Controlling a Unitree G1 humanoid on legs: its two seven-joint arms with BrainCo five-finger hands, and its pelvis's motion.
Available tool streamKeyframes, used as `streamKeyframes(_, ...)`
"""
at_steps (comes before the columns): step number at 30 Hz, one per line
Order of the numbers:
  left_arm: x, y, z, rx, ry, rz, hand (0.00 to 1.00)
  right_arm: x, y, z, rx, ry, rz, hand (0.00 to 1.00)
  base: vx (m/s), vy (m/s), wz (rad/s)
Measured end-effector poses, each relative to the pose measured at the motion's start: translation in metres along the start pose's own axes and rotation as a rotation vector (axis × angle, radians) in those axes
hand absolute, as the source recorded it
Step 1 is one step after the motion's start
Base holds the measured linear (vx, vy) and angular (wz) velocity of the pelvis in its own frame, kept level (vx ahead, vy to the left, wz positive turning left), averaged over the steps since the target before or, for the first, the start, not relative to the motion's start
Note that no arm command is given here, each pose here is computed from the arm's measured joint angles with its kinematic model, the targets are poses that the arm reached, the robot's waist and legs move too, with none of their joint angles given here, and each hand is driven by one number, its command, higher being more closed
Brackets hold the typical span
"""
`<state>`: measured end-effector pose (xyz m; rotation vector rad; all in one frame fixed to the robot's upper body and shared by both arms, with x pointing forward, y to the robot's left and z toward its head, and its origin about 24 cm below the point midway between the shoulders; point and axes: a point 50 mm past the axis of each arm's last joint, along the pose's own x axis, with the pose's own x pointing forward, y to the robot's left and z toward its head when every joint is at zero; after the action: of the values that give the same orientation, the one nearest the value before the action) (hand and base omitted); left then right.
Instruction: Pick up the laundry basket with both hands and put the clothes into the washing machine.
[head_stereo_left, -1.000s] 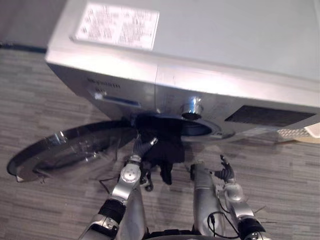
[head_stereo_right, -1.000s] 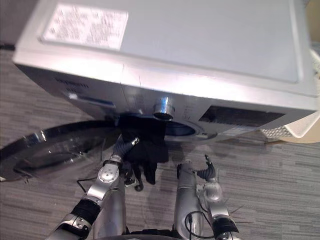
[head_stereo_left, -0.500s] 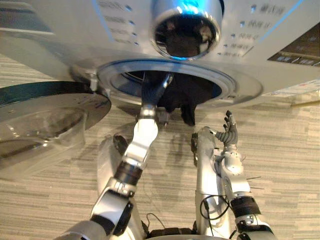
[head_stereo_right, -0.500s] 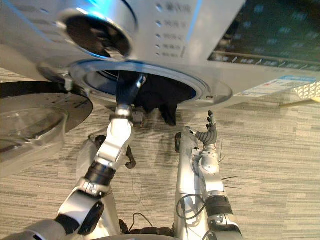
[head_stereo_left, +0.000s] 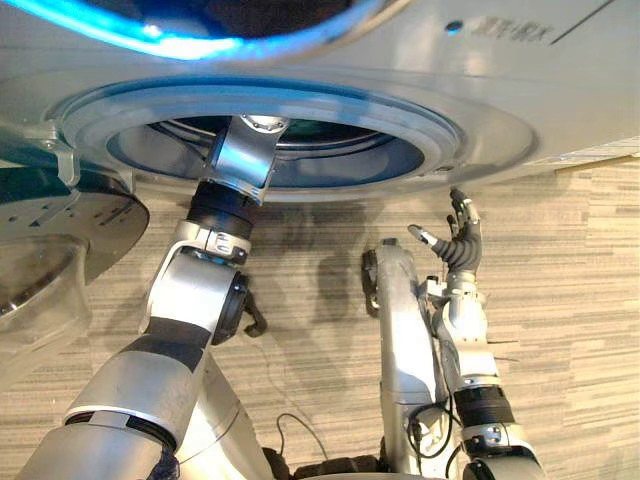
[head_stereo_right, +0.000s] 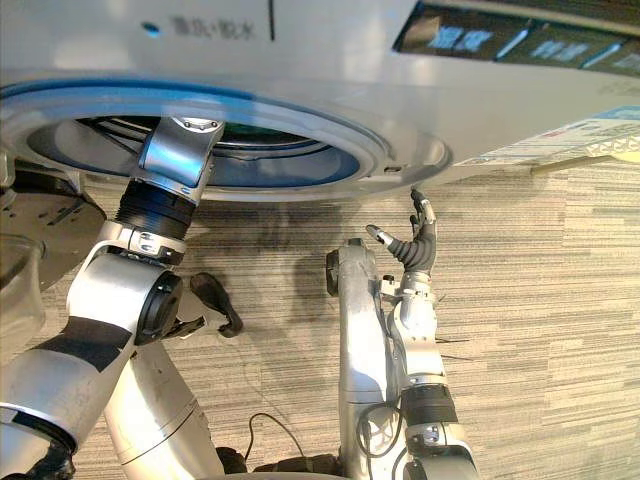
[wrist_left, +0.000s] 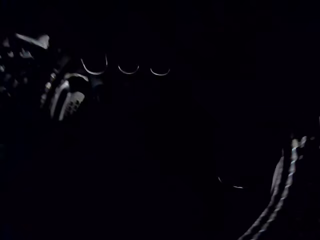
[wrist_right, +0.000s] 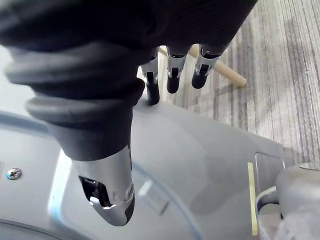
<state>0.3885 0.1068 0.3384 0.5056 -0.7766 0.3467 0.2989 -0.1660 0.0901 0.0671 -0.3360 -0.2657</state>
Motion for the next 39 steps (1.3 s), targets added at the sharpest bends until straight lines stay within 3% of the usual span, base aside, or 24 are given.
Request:
streamKeyframes(8, -0.008, -0.018, 0.004, 0.246, -0.093, -0.113, 0.00, 0.001, -0.008, -0.004, 0.026, 0.021, -0.015, 0.00, 0.02, -0.008, 0.16)
streamKeyframes(13, -0.037, -0.036, -0.018, 0.248, -0.050, -0.192, 0.00, -0.001, -0.019, -0.016, 0.006, 0.077, -0.043, 0.00, 0.05, -0.014, 0.17)
streamKeyframes(19, -0.136, -0.069, -0.076, 0.119, 0.196, -0.367, 0.00, -0.028, -0.017, -0.060, -0.064, 0.313, 0.003, 0.00, 0.13, -0.032, 0.23)
streamKeyframes(22, -0.214, -0.080, -0.107, -0.058, 0.446, -0.448, 0.00, -0.060, -0.025, -0.086, -0.111, 0.455, 0.022, 0.00, 0.16, -0.037, 0.40)
streamKeyframes(26, -0.321, -0.061, -0.144, -0.186, 0.815, -0.486, 0.00, -0.109, -0.046, -0.118, -0.185, 0.669, 0.011, 0.00, 0.21, -0.009, 0.35)
streamKeyframes(28, -0.356, -0.047, -0.154, -0.213, 0.940, -0.470, 0.00, -0.135, -0.053, -0.129, -0.220, 0.765, 0.013, 0.00, 0.21, 0.009, 0.26)
streamKeyframes(32, -0.436, -0.005, -0.181, -0.182, 1.269, -0.458, 0.00, -0.180, -0.066, -0.149, -0.266, 0.964, 0.027, 0.00, 0.21, 0.009, 0.06)
streamKeyframes(35, -0.480, 0.018, -0.188, -0.133, 1.449, -0.479, 0.00, -0.204, -0.085, -0.158, -0.322, 1.093, 0.036, 0.00, 0.16, 0.046, -0.10)
streamKeyframes(39, -0.497, 0.043, -0.197, -0.070, 1.526, -0.492, 0.00, -0.214, -0.098, -0.160, -0.355, 1.146, 0.035, 0.00, 0.13, 0.054, -0.12)
